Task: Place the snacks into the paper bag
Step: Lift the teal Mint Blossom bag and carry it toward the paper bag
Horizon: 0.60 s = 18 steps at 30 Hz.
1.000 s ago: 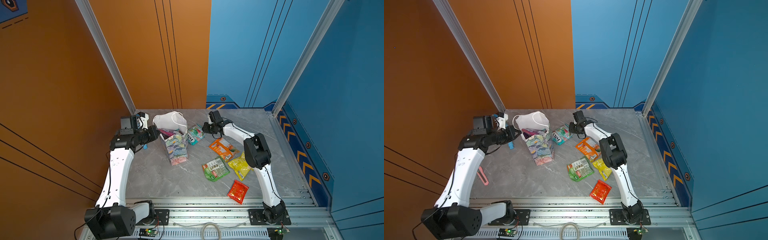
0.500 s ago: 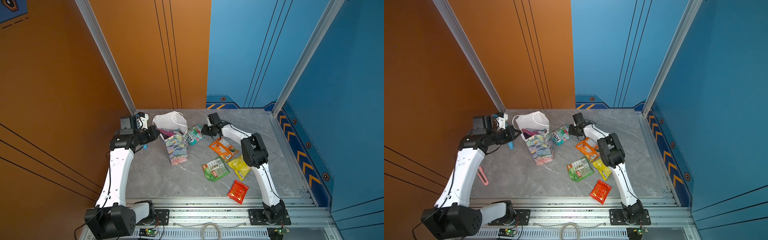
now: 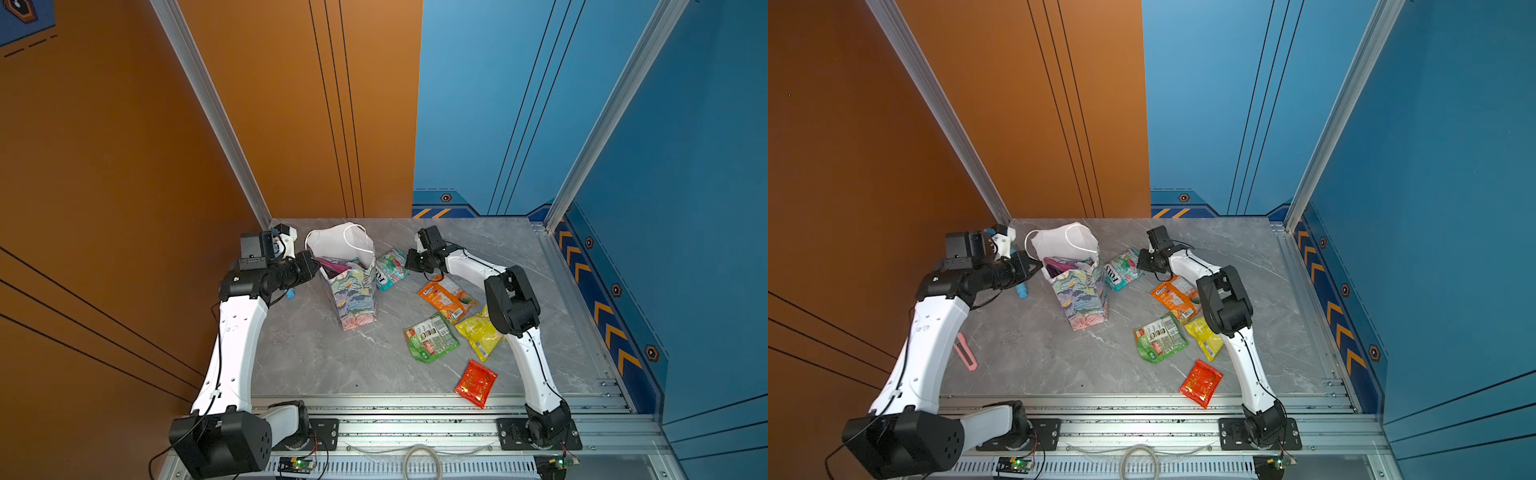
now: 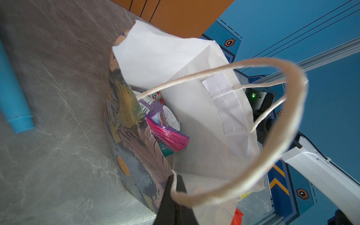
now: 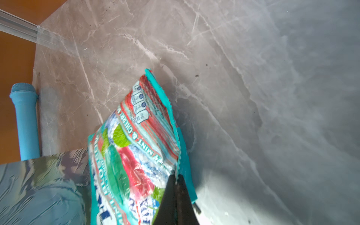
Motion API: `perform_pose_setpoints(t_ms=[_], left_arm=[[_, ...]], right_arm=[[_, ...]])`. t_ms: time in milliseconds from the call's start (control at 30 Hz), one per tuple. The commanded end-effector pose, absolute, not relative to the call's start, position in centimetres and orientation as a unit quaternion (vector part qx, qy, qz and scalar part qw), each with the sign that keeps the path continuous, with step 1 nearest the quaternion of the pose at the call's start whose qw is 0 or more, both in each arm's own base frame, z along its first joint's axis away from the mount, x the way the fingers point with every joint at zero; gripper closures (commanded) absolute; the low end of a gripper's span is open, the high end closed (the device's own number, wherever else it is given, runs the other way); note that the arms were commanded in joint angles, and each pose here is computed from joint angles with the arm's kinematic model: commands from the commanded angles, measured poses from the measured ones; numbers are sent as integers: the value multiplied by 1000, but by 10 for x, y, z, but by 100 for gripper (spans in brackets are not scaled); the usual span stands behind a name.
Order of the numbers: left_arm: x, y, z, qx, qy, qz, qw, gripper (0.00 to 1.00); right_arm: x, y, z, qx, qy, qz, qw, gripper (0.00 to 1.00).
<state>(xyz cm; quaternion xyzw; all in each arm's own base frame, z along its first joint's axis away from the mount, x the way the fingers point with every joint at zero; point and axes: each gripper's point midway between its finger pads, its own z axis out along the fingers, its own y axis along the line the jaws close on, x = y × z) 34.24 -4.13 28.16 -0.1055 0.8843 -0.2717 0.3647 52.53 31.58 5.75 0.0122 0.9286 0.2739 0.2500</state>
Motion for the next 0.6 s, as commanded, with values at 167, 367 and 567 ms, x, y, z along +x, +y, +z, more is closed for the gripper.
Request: perform_pose_setpoints(t_ms=[167, 367, 567], left_arm=[[342, -43, 293, -95, 876, -285, 378, 100], [339, -46, 296, -94, 873, -291, 379, 100], [340, -44, 295, -98, 874, -289, 378, 100]], right_arm=[[522, 308, 174, -12, 891, 289, 349, 100], [507, 310, 239, -35, 865, 301, 400, 100], [495, 313, 283, -54, 845, 306, 435, 100]])
